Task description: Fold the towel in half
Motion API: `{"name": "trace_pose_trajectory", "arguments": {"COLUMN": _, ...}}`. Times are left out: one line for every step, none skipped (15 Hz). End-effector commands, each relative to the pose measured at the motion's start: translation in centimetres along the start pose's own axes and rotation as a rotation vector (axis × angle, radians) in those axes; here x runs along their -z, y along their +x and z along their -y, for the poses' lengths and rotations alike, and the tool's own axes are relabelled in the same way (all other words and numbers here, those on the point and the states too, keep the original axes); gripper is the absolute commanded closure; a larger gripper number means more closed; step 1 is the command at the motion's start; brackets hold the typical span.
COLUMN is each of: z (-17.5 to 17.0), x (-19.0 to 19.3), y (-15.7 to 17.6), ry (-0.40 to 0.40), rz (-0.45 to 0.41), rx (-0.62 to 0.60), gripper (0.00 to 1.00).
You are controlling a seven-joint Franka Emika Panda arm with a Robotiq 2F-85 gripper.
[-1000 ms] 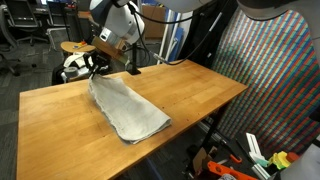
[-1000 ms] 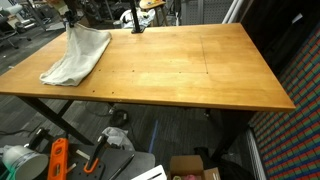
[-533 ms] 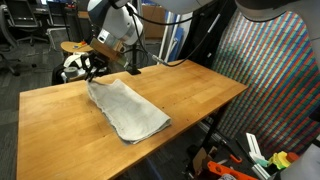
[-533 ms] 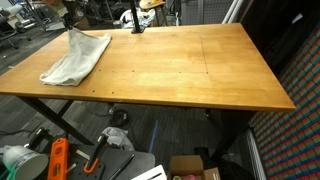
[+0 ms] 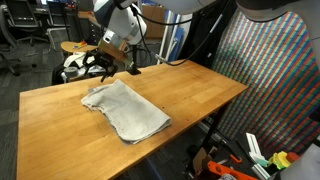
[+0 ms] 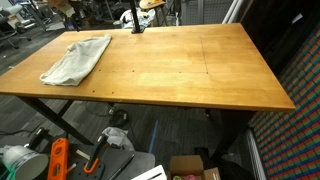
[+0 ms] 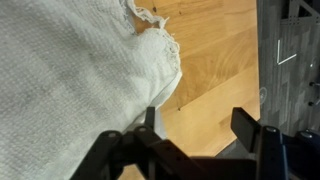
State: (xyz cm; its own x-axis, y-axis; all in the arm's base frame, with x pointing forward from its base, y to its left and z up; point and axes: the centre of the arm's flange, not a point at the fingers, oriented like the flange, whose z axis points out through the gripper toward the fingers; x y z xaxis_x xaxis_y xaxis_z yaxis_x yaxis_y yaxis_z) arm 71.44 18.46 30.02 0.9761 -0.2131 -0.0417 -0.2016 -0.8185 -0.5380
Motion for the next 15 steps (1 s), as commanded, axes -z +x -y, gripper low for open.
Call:
{"name": "trace_pose_trajectory", "arguments": {"z": -2.0, "x": 1.0, "y": 1.6, "ry": -0.053, "rz": 0.005, "rx": 0.031, "gripper": 0.0}}
{"name": "trace_pose_trajectory", "arguments": {"z": -2.9, "x": 0.7, "y": 1.9, "ry": -0.088, "rz": 0.006, "rx": 0.032, "gripper": 0.0}}
{"name": "trace_pose_trajectory", "arguments": {"z": -3.6, "x": 0.4, "y": 2.1, "ry": -0.119, "rz": 0.0, "rx": 0.035, "gripper": 0.0}}
{"name": "trace_pose_trajectory", "arguments": {"z": -4.2, "x": -0.1, "y": 2.3, "ry": -0.149, "rz": -0.015, "rx": 0.038, "gripper": 0.0}}
{"name": "trace_pose_trajectory", "arguments": {"z": -4.7, "x": -0.5, "y": 2.3, "ry": -0.177, "rz": -0.03, "rx": 0.044, "gripper": 0.0}}
{"name": "trace_pose_trajectory", "arguments": {"z": -4.8, "x": -0.7, "y": 2.3, "ry": -0.216, "rz": -0.05, "rx": 0.04, "gripper": 0.0}}
{"name": "trace_pose_trajectory", "arguments": {"z": -4.9, "x": -1.0, "y": 2.2, "ry": -0.249, "rz": -0.065, "rx": 0.04, "gripper": 0.0}}
{"name": "trace_pose_trajectory", "arguments": {"z": -4.7, "x": -1.2, "y": 2.1, "ry": -0.294, "rz": -0.079, "rx": 0.028, "gripper": 0.0}}
{"name": "trace_pose_trajectory", "arguments": {"z": -4.5, "x": -1.4, "y": 2.1, "ry": -0.34, "rz": -0.096, "rx": 0.014, "gripper": 0.0}}
{"name": "trace_pose_trajectory", "arguments": {"z": -4.2, "x": -1.5, "y": 2.2, "ry": -0.374, "rz": -0.122, "rx": 0.003, "gripper": 0.0}}
{"name": "trace_pose_trajectory", "arguments": {"z": -3.7, "x": -1.6, "y": 2.4, "ry": -0.424, "rz": -0.148, "rx": -0.019, "gripper": 0.0}}
{"name": "trace_pose_trajectory", "arguments": {"z": -3.4, "x": -1.6, "y": 2.4, "ry": -0.47, "rz": -0.162, "rx": -0.046, "gripper": 0.0}}
{"name": "trace_pose_trajectory", "arguments": {"z": -3.1, "x": -1.6, "y": 2.6, "ry": -0.514, "rz": -0.179, "rx": -0.072, "gripper": 0.0}}
{"name": "trace_pose_trajectory", "arguments": {"z": -2.8, "x": -1.5, "y": 2.7, "ry": -0.555, "rz": -0.189, "rx": -0.098, "gripper": 0.0}}
{"name": "trace_pose_trajectory", "arguments": {"z": -2.4, "x": -1.4, "y": 2.8, "ry": -0.59, "rz": -0.179, "rx": -0.125, "gripper": 0.0}}
